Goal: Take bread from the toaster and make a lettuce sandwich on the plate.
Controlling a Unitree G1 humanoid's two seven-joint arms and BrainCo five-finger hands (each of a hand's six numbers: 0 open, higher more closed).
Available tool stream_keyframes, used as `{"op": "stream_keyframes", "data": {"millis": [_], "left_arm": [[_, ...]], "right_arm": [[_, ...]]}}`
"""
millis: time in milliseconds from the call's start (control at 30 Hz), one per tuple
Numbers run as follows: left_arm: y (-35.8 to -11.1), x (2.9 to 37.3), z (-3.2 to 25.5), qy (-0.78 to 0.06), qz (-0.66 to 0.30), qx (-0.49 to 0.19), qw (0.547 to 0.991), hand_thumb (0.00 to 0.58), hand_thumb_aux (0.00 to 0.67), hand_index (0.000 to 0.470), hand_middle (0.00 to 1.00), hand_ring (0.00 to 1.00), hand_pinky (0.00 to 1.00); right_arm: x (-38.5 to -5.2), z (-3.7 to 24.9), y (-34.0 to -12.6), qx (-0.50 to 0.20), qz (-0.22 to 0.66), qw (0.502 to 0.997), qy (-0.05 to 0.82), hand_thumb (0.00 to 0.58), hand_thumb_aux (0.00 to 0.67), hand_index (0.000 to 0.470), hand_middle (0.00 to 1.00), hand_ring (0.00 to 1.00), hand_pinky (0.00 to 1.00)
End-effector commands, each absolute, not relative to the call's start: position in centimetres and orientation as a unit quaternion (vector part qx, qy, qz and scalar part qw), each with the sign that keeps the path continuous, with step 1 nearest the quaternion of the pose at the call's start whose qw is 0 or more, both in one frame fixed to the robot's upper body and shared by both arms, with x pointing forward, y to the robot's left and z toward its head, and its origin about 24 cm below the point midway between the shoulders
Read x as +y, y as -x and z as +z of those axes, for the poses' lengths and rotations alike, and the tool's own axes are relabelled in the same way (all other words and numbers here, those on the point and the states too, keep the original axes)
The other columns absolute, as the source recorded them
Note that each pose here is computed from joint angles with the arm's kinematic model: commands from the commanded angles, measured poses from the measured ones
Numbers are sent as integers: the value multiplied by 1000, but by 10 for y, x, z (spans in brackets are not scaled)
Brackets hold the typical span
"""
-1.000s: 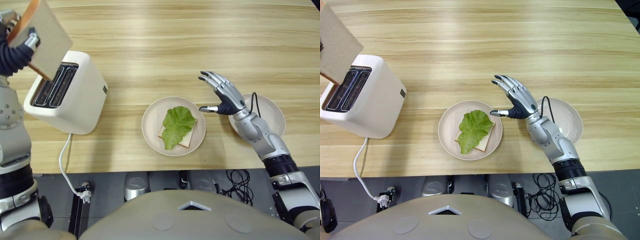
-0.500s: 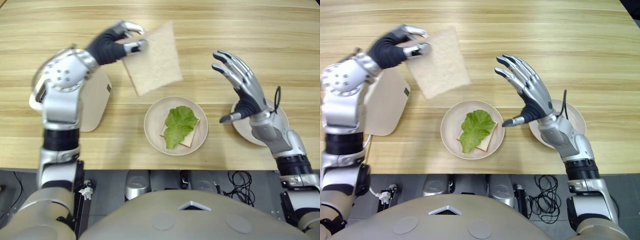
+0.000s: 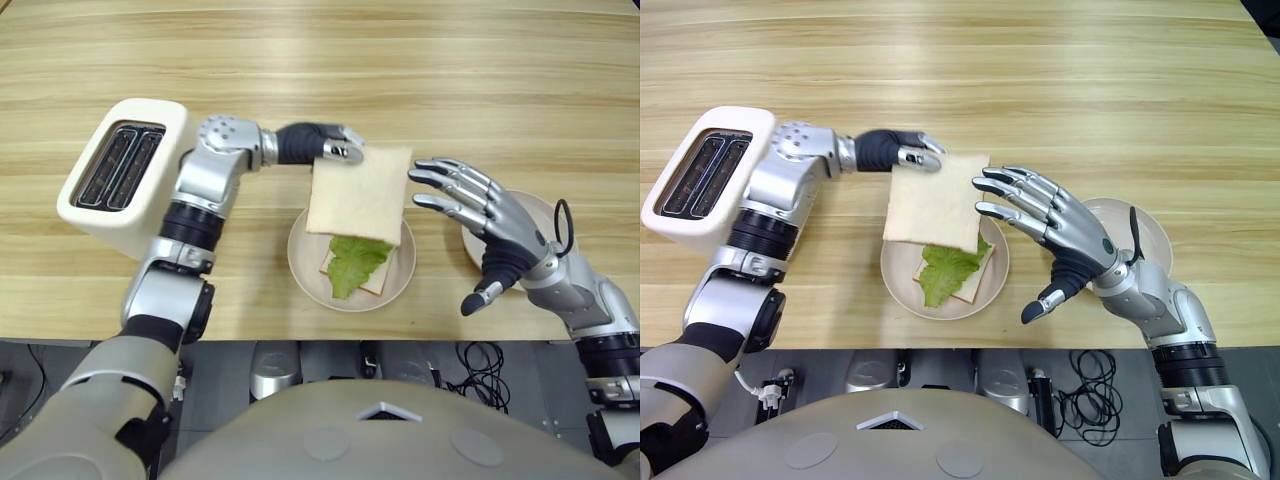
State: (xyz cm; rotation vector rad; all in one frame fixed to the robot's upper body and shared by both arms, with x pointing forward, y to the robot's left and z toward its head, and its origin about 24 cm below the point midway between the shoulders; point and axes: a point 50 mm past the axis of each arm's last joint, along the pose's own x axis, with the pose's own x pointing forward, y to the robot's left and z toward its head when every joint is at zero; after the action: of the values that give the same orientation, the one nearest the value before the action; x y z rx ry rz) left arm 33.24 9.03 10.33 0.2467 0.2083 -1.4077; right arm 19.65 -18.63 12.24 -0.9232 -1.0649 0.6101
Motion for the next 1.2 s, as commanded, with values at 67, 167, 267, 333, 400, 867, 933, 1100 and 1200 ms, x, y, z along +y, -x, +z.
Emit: {"op": "stream_keyframes", "data": {"millis": [67,167,267,333,400,867,933,1100,1200], "left_arm": [[-336,80,87,-154,-638,115,746,580,670,460,1000,1000,1000],[-335,75,73,-188,-632,122,742,580,670,460,1000,1000,1000],[-330,73,67,-185,-649,131,726,580,670,460,1000,1000,1000],[-331,72,64,-186,-645,133,729,580,670,460,1000,1000,1000],[-333,69,64,-182,-643,131,732,580,670,460,1000,1000,1000],[-330,59,54,-225,-652,135,711,580,670,460,1000,1000,1000],[-329,58,54,-228,-652,133,711,580,670,460,1000,1000,1000],[-332,55,59,-233,-648,123,715,580,670,460,1000,1000,1000],[-331,54,56,-234,-649,124,713,580,670,460,1000,1000,1000]], "right_arm": [[-175,111,-190,-464,338,698,429,0,0,0,0,0,0],[-172,107,-188,-453,358,690,436,0,0,0,0,0,0],[-170,106,-189,-452,364,689,435,0,0,0,0,0,0],[-169,104,-189,-444,372,689,436,0,0,0,0,0,0],[-167,100,-189,-435,382,688,437,0,0,0,0,0,0],[-162,73,-199,-365,452,650,489,0,0,0,0,0,0],[-161,68,-201,-350,467,644,495,0,0,0,0,0,0],[-156,55,-200,-323,498,632,498,0,0,0,0,0,0],[-147,51,-198,-328,505,630,490,0,0,0,0,0,0]]}}
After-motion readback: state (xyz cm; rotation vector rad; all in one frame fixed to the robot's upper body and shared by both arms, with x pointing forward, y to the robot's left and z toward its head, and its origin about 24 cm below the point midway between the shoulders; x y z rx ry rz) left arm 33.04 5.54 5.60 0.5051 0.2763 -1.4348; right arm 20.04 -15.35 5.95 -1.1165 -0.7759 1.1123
